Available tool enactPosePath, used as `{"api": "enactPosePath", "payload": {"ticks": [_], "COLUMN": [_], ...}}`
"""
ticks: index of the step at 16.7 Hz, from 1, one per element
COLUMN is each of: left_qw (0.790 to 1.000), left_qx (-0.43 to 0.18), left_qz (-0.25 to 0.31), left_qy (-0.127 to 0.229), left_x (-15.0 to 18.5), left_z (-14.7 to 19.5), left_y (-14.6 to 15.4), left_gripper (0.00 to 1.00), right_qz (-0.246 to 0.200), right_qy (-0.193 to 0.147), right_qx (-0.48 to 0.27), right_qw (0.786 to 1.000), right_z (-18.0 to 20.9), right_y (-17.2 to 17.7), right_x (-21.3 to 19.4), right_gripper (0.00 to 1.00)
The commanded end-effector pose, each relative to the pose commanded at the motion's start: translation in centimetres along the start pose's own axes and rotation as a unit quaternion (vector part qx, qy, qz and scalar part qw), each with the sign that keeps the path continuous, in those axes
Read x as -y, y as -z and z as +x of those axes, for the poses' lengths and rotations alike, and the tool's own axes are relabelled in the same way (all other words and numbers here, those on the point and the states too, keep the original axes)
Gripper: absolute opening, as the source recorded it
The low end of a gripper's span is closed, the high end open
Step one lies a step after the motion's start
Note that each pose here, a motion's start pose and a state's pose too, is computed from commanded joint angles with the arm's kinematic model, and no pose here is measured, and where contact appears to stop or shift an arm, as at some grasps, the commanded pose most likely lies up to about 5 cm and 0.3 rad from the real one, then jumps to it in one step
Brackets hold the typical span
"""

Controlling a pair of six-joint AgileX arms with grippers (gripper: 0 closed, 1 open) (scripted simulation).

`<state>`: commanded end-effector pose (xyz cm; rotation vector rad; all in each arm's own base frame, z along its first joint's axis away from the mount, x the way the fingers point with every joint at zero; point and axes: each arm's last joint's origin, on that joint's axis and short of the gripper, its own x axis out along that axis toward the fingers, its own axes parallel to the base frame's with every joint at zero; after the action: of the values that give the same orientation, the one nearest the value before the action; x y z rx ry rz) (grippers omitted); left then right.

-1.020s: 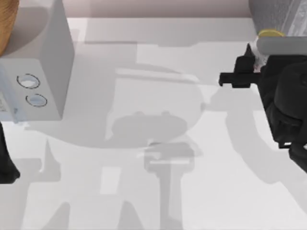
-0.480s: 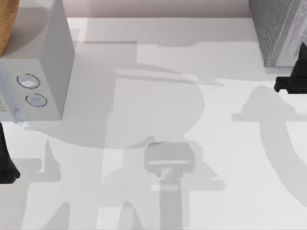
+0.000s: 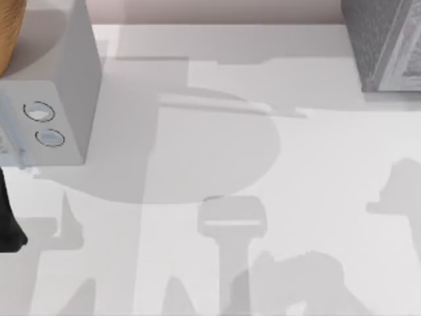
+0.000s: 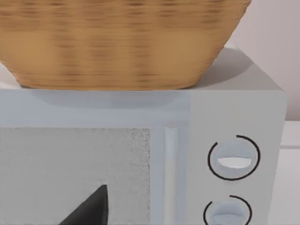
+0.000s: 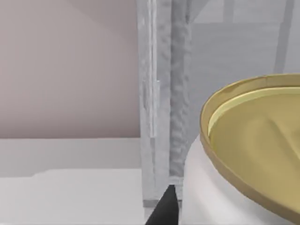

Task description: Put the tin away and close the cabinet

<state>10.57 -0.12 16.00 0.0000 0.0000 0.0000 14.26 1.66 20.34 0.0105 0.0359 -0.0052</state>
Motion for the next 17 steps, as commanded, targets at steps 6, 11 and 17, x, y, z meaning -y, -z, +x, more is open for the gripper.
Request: {"api": "enactPosePath", "payload": {"ticks": [6,11,17], "left_qw": [1.000,1.000,1.000], "left_qx": [0.000,0.000,0.000], "left_qz": [0.000,0.000,0.000], "left_qy": [0.000,0.000,0.000], "left_x": [0.0,0.0,0.0], "left_z": [0.0,0.0,0.0], "left_y": [0.0,0.0,0.0], "left_gripper": [1.00,1.00,1.00], "right_qz": [-0.004,-0.005,-0.004], "right_qy": [-0.002,-0.003,-0.004], "right_qx": [0.014,0.018,0.018], "right_qw": [1.000,1.000,1.000], "right_z": [-3.1,-3.5,-3.5], "right_y": [3.4,4.5,4.1], "right_x": [1.6,1.8,1.8], "right_gripper": [0.00,0.00,0.00]}}
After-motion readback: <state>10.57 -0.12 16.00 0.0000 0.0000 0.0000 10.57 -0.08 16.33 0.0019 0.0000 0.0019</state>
